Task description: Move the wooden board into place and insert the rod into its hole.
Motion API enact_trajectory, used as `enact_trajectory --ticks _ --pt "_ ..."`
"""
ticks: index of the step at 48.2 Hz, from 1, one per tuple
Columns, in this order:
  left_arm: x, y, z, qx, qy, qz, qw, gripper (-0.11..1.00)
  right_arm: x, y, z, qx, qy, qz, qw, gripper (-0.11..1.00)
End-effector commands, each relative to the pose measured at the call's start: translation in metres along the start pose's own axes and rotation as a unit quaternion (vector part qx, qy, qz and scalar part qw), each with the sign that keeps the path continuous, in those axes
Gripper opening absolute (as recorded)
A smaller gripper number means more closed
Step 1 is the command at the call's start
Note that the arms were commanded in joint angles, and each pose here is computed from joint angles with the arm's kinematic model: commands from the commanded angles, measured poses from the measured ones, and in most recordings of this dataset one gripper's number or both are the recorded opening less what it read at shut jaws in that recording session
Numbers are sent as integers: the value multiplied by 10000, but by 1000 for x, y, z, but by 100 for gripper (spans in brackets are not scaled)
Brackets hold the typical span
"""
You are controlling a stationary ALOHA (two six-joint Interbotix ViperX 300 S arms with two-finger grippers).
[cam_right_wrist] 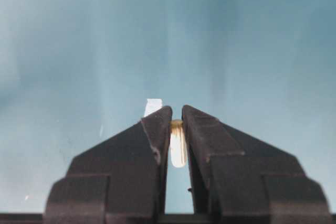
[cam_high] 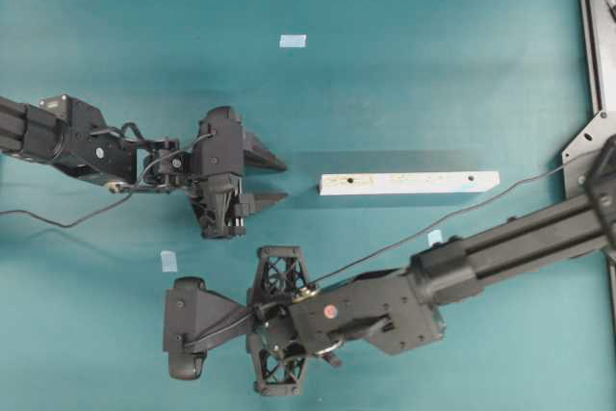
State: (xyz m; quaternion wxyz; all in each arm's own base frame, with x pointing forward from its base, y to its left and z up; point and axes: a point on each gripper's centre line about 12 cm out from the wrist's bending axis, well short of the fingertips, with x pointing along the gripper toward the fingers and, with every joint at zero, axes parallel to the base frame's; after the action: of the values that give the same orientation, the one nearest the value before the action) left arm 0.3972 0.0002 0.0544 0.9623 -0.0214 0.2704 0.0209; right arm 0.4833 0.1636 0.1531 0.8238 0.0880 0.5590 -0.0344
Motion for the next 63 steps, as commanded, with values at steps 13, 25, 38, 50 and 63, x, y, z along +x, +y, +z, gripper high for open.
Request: enact_trajectory --ticks 13,25,38,50,63 --pt "1 -12 4 93 -26 -141 9999 61 -85 -17 32 51 -792 127 9968 12" --pt "4 -13 10 80 -118 -147 9998 61 -119 -37 29 136 -1067 110 9941 12" --pt "8 -14 20 82 -240 -155 9996 61 -143 -47 16 166 -1243 166 9920 12" --pt "12 -15 29 76 -332 -163 9993 61 -153 -56 9 145 -1529 267 9878 12" --pt "13 -15 30 69 -301 -160 9994 60 -160 -77 -2 88 -2063 374 9777 12"
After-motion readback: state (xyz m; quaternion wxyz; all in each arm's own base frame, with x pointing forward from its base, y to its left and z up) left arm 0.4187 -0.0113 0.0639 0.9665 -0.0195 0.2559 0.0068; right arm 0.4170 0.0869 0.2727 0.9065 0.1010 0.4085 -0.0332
